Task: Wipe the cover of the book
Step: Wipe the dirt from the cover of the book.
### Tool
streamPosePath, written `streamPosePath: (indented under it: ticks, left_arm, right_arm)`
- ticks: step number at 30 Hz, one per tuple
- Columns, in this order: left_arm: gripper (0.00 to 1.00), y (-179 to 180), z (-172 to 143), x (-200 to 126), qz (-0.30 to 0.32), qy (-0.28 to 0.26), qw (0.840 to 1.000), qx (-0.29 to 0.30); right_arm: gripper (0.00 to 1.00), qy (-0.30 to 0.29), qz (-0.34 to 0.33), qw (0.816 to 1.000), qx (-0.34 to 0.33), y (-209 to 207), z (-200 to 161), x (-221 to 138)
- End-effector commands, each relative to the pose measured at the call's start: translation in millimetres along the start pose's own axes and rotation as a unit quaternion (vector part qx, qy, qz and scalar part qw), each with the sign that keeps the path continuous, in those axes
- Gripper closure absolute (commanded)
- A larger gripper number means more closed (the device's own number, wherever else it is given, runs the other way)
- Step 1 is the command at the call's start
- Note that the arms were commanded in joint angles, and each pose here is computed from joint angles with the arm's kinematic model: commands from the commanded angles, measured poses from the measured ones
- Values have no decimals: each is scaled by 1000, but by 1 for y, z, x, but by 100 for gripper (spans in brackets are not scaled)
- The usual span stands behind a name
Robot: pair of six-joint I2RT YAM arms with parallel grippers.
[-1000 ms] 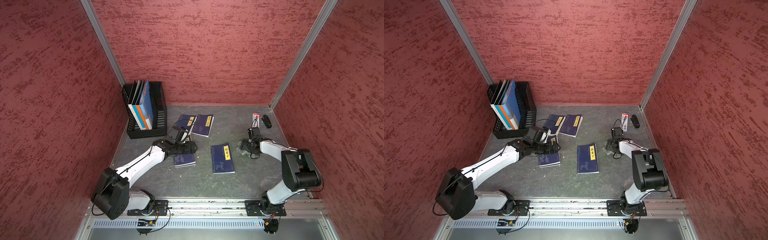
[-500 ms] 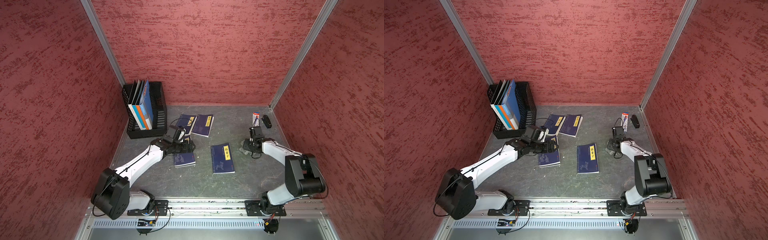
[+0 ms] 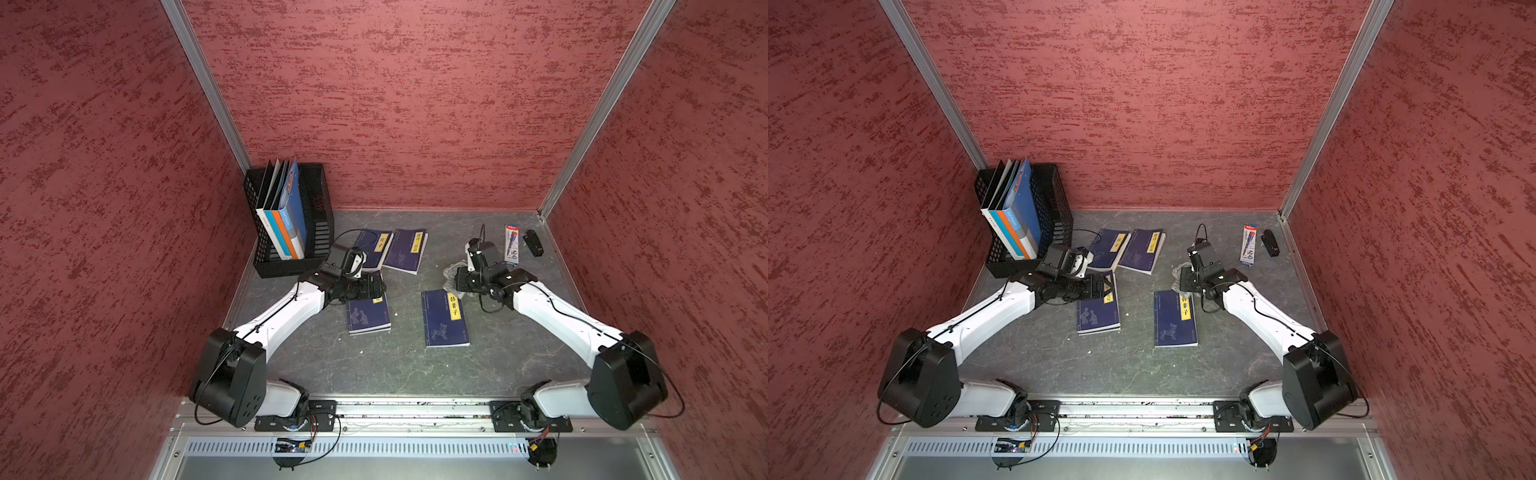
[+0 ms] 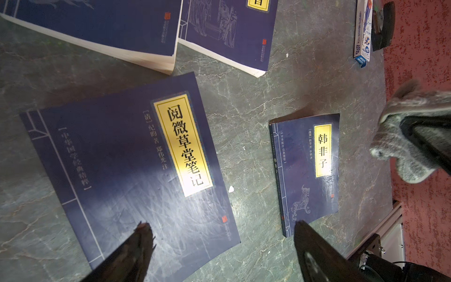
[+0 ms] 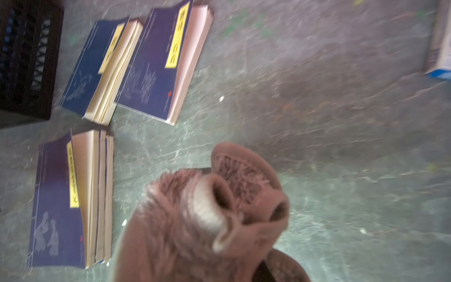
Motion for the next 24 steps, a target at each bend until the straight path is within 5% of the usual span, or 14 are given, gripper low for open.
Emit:
streamPosePath:
  ticks: [1, 16, 24]
  left_arm:
    - [8, -6, 7, -3, -14, -6, 1000, 12]
    - [7, -5, 14, -5, -11, -13, 1000, 16]
    - [6, -2, 20, -7, -11, -18, 1000, 14]
  right_arm:
    - [80, 30, 9, 999, 14, 1, -20, 18]
    - [80, 108, -12, 994, 22, -9, -72, 82]
    - [80, 136, -34, 990, 21, -12, -97, 75]
Point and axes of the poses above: each gripper's point midway between its finger pads, its own x axis out along the fingers, its own y axis along the line the jaws close on, z = x × y, the point moved 7 cm from there along -x, back along the fingers, and after that the axes turned 8 degrees about -x, right-handed, at the moved point
